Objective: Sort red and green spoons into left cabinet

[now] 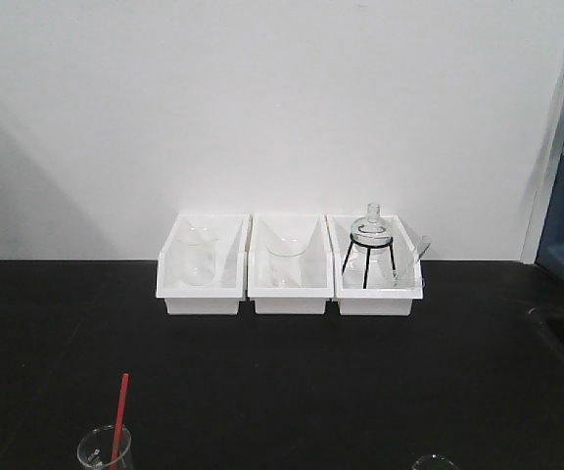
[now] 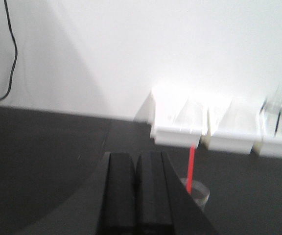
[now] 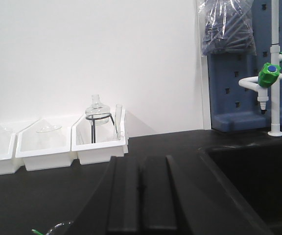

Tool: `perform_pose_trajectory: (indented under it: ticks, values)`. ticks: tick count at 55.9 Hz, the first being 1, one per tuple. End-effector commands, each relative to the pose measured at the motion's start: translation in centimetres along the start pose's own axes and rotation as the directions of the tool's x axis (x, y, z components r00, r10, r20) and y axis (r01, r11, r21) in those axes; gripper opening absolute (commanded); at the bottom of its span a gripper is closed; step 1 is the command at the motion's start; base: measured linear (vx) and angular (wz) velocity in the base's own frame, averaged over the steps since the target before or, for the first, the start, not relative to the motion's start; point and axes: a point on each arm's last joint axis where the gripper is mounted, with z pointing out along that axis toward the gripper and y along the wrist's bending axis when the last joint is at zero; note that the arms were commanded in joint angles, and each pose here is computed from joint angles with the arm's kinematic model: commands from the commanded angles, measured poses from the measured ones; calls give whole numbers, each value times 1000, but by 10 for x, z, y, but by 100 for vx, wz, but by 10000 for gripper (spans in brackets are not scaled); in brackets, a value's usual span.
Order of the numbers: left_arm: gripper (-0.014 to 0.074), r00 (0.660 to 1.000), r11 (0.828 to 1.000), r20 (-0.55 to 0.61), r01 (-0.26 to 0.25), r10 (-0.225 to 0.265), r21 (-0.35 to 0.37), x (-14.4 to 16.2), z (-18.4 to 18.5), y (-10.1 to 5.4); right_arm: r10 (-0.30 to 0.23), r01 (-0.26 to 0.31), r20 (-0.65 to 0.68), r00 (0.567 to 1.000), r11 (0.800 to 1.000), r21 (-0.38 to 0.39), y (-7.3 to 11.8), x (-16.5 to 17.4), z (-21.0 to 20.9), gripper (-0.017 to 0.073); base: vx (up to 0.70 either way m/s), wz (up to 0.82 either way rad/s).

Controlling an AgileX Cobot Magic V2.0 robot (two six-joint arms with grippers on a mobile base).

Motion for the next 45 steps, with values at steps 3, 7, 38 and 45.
perform_pose_trajectory:
  ticks: [3, 7, 38, 45]
  values:
    - [-6, 968, 999, 249, 7, -18, 44, -54, -7, -10, -22, 23, 90, 996, 1000, -5, 6, -48, -6, -4, 0, 0]
    - [-6, 970, 998, 239, -49, 40, 32, -72, -9, -14, -34, 34, 11, 999, 999, 4, 7, -64, -5, -4, 0, 0]
    - [-6, 984, 998, -174, -50, 45, -26, -78, 32, -15, -67, 86, -390, 919, 996, 31, 5, -52, 57, 0, 0, 0]
    - [-6, 979, 999, -199, -39, 33, -29, -76, 38, -15, -67, 86, -402, 913, 996, 28, 4, -48, 69, 1, 0, 0]
